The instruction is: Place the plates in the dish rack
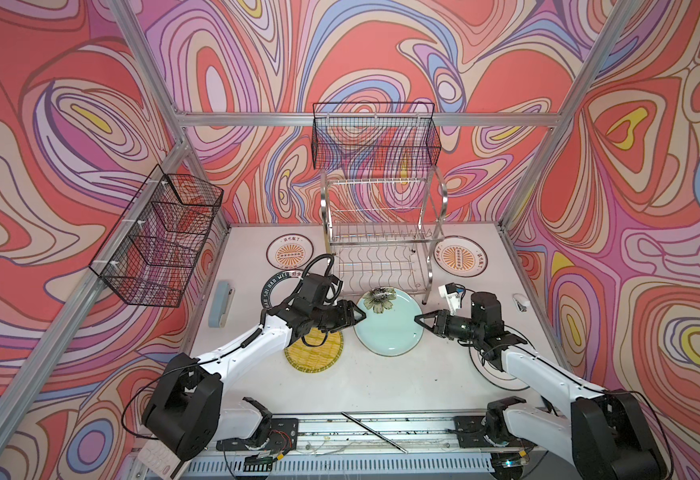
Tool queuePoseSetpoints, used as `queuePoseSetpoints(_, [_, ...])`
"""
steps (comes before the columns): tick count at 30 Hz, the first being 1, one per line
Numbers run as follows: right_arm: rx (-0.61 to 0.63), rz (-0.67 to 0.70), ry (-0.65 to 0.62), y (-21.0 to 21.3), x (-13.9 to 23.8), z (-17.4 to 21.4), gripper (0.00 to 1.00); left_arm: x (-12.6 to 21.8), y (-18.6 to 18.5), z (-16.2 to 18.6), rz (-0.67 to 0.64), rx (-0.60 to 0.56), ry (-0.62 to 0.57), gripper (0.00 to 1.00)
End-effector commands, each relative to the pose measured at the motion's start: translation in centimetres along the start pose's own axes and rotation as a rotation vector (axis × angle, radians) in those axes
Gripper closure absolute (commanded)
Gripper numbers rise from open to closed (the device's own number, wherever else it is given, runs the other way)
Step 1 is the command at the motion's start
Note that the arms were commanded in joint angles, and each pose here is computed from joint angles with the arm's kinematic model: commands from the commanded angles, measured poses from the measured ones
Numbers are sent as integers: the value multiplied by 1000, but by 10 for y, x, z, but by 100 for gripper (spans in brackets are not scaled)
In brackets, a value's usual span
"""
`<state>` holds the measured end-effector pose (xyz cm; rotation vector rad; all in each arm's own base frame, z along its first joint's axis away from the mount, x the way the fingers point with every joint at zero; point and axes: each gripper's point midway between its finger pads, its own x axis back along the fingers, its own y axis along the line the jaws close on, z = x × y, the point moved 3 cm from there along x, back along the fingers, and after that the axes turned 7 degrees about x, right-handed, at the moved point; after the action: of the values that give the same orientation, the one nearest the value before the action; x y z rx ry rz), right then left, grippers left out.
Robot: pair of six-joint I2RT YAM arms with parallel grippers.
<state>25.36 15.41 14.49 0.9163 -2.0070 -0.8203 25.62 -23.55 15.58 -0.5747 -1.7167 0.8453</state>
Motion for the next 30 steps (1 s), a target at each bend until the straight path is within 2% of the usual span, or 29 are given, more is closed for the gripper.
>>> queuePoseSetpoints(1, [108,-138,-54,37,1,-26,100,-2,-7,-3,55,10,-23,60])
queuePoseSetpoints(3, [110,-146,-55,38,-1,-27,100,-2,-7,-3,63,13,-36,67])
queuePoseSetpoints(9, [115,-159,-54,43,-7,-29,100,2,-6,-6,115,39,-110,77])
queuePoseSetpoints(18, [94,-179,-51,49,-18,-27,100,8,-4,-8,168,67,-186,99])
queuePoseSetpoints(23, [96,-195,-55,55,-22,-28,100,10,-3,-7,176,60,-195,100])
queuePoseSetpoints(26, [99,-213,-55,60,-24,-28,93,12,-5,-8,198,54,-211,100])
queuePoseSetpoints(30, [106,-233,-63,64,-24,-28,89,21,-14,-16,247,34,-283,100])
